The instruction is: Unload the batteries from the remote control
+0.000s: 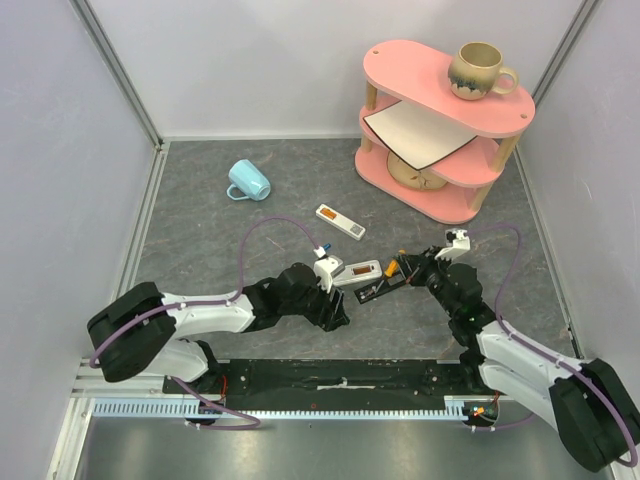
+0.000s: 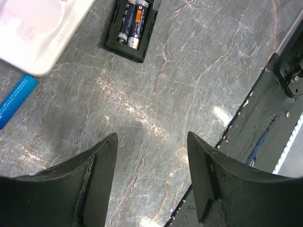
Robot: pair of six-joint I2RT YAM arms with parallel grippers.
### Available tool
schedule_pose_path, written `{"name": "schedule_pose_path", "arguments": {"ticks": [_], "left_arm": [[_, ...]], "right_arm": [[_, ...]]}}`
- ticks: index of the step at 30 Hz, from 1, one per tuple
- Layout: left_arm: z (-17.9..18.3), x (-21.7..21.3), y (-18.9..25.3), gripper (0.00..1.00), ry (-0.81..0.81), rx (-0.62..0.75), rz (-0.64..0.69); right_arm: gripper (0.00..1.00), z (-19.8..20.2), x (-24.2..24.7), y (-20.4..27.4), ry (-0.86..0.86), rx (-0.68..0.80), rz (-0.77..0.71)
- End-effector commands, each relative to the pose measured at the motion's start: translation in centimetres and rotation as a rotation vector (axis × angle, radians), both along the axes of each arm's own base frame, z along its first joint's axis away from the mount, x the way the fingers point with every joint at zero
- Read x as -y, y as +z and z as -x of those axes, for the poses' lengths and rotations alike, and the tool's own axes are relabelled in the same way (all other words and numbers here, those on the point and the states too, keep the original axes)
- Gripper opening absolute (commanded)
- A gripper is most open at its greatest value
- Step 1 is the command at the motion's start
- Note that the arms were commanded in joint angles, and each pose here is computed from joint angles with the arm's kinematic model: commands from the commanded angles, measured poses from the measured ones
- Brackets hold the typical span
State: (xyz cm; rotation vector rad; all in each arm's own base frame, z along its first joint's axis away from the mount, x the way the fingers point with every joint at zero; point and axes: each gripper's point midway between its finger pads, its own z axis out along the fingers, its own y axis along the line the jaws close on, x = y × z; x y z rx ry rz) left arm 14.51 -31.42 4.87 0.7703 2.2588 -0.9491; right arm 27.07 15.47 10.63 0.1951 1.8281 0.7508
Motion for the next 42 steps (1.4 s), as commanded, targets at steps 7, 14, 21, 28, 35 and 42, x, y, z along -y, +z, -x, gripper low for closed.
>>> {"name": "schedule_pose_path", "arguments": {"ticks": [7, 14, 21, 28, 35, 42], "left_arm": [[-0.4, 0.7, 1.0, 0.66, 0.005, -0.001, 0.054], [-0.5, 0.7, 1.1, 0.66, -0.001, -0.002, 0.051], [-0.3, 0.5, 0.8, 0.66, -0.001, -0.002, 0.043], [-0.3, 0.4, 0.8, 0.66, 0.000, -0.004, 0.043], [-0.2, 0.3, 0.7, 0.66, -0.002, -0.005, 0.041], [-0.2, 0.3, 0.6, 0.66, 0.001, -0.006, 0.040]], "right_arm": [[0.00, -1.1, 1.2, 2.8, -0.057, 0.101, 0.046], [0.00, -1.5, 0.6, 1.3, -0.035, 0.069, 0.051], [0.00, -1.7, 0.4, 1.1, -0.038, 0.067, 0.044], [0.00, -2.1, 0.4, 1.9, -0.052, 0.088, 0.032], [0.00, -2.7, 0.5, 2.7, -0.066, 0.106, 0.036], [0.00, -2.4, -0.2, 1.6, -0.028, 0.075, 0.030]]}}
